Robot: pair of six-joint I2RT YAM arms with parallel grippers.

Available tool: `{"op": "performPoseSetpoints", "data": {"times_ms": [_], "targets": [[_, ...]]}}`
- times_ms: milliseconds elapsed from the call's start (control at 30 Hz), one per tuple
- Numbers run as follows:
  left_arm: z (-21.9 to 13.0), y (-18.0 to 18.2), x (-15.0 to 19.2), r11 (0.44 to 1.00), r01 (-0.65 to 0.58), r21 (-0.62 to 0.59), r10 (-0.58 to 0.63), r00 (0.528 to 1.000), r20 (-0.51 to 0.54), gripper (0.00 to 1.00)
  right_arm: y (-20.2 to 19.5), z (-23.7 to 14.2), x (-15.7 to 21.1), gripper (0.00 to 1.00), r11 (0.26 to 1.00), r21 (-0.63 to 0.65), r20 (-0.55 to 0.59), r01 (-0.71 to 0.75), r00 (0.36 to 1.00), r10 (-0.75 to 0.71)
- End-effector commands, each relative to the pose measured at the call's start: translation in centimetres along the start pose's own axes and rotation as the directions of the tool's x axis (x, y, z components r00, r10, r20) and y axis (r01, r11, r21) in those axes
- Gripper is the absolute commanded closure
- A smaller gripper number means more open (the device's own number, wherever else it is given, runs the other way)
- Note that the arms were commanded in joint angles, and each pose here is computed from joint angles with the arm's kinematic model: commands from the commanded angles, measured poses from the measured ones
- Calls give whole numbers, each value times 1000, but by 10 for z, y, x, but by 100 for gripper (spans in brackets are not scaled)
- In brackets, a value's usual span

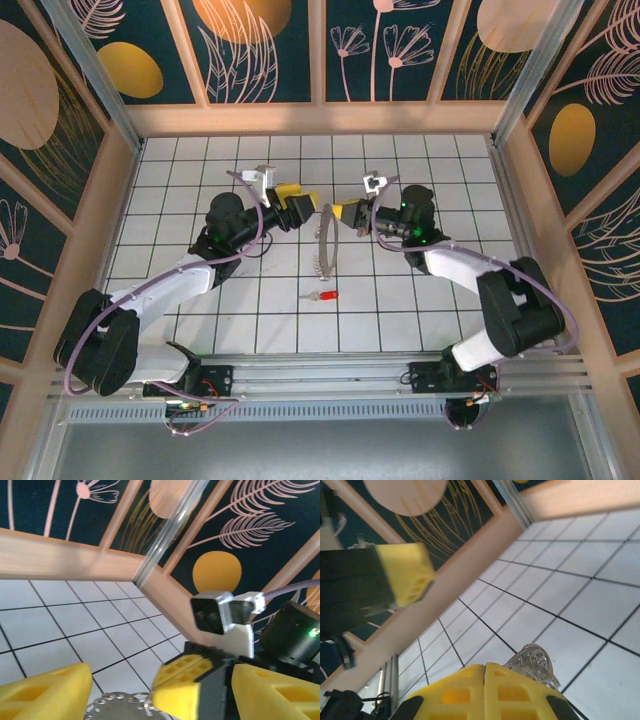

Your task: Put the keys on the keyring

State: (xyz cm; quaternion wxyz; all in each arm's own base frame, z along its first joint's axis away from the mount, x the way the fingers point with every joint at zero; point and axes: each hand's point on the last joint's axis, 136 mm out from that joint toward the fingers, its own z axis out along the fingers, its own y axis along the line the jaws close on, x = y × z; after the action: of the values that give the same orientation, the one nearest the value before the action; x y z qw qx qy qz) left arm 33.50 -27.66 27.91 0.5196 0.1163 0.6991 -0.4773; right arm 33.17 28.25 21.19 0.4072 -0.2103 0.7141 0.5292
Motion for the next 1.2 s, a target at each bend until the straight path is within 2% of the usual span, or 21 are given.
{"op": "performPoseSetpoints", "data": {"times_ms": [0,133,267,467,667,933,1167], "targets": [[-5,7,-5,998,-17,-53,20,999,47,25,-2,20,-25,100,1000,-12,62,19,998,-18],[-8,12,-8,995,-38,-90,43,998,55,23,-13,42,-26,100,999,-32,68,-15,998,17],[-7,13,-7,994,-46,-97,51,997,51,23,-27,42,-21,100,999,10,101,-37,994,36],[-5,16,0,995,-37,-88,40,999,36,22,-62,32,29,100,984,150,69,-100,994,90],[-6,17,8,997,-13,-75,16,999,30,22,-90,22,86,100,933,319,20,-167,985,170],[-6,19,14,998,-1,-66,3,1000,25,21,-90,15,125,100,908,361,-27,-214,971,239],[-5,20,17,998,2,-60,-1,1000,22,21,-85,19,143,100,902,372,-78,-219,961,266]]}}
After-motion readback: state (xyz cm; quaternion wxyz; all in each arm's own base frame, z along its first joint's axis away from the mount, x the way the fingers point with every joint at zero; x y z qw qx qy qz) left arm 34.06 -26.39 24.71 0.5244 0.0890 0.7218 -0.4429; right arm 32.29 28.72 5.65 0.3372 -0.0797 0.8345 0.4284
